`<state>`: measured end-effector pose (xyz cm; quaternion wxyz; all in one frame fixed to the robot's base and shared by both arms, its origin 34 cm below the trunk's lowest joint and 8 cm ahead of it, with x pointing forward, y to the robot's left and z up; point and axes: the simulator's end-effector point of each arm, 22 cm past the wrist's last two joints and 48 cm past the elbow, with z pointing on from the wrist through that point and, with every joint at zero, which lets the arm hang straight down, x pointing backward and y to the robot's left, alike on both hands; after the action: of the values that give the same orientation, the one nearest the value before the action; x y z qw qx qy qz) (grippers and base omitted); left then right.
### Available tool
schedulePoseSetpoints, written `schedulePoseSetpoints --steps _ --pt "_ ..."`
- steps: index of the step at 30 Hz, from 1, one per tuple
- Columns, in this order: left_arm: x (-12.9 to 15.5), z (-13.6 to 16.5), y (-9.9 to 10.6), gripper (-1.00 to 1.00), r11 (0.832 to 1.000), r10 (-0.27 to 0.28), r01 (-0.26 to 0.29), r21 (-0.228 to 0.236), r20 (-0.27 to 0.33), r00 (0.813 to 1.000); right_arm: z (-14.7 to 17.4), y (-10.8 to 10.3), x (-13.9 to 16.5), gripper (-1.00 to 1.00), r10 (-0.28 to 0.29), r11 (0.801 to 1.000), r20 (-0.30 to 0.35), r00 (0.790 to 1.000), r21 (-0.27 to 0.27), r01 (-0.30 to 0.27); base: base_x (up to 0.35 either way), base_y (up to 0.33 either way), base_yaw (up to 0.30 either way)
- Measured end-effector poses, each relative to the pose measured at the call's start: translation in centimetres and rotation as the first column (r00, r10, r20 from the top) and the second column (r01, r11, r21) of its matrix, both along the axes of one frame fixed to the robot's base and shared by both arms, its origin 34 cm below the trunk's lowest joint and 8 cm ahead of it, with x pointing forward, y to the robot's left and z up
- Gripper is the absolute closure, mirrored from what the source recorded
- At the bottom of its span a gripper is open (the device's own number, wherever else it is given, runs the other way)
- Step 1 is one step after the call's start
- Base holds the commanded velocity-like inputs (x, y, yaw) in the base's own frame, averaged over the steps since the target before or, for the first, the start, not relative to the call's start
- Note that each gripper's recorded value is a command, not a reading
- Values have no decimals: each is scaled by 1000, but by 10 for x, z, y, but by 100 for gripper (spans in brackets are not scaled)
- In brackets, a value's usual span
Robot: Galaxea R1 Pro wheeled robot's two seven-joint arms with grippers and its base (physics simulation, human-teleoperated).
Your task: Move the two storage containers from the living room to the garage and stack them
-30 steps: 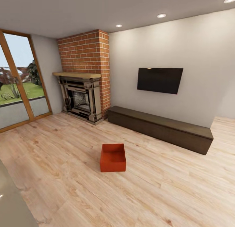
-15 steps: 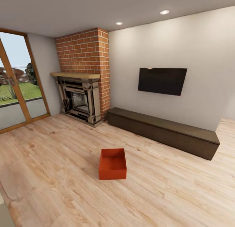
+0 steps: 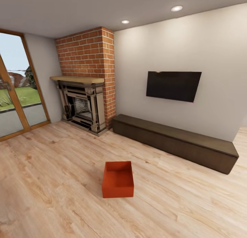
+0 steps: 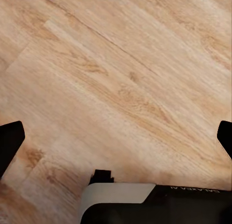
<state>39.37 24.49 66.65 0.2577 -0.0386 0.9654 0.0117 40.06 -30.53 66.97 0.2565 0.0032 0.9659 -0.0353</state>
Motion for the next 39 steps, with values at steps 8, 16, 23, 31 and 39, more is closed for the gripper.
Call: schedulePoseSetpoints --steps 8,16,23,31,39 --pt "0 0 0 -100 1000 0 0 0 0 1000 0 0 0 -100 -1 1000 0 1000 0 1 329 0 0" --pt "0 0 0 -100 1000 0 0 0 0 1000 0 0 0 -100 0 1000 0 1000 0 0 329 0 0" --pt "0 0 0 -100 1000 0 0 0 0 1000 0 0 0 -100 1 1000 0 1000 0 -1 328 0 0" --pt "1 0 0 -100 1000 0 0 0 2 1000 0 0 0 -100 2 1000 -1 1000 -1 -2 97 0 0" --pt "1 0 1 -100 1000 1 -1 1 2 1000 0 0 0 -100 1 1000 0 1000 0 -1 163 0 0"
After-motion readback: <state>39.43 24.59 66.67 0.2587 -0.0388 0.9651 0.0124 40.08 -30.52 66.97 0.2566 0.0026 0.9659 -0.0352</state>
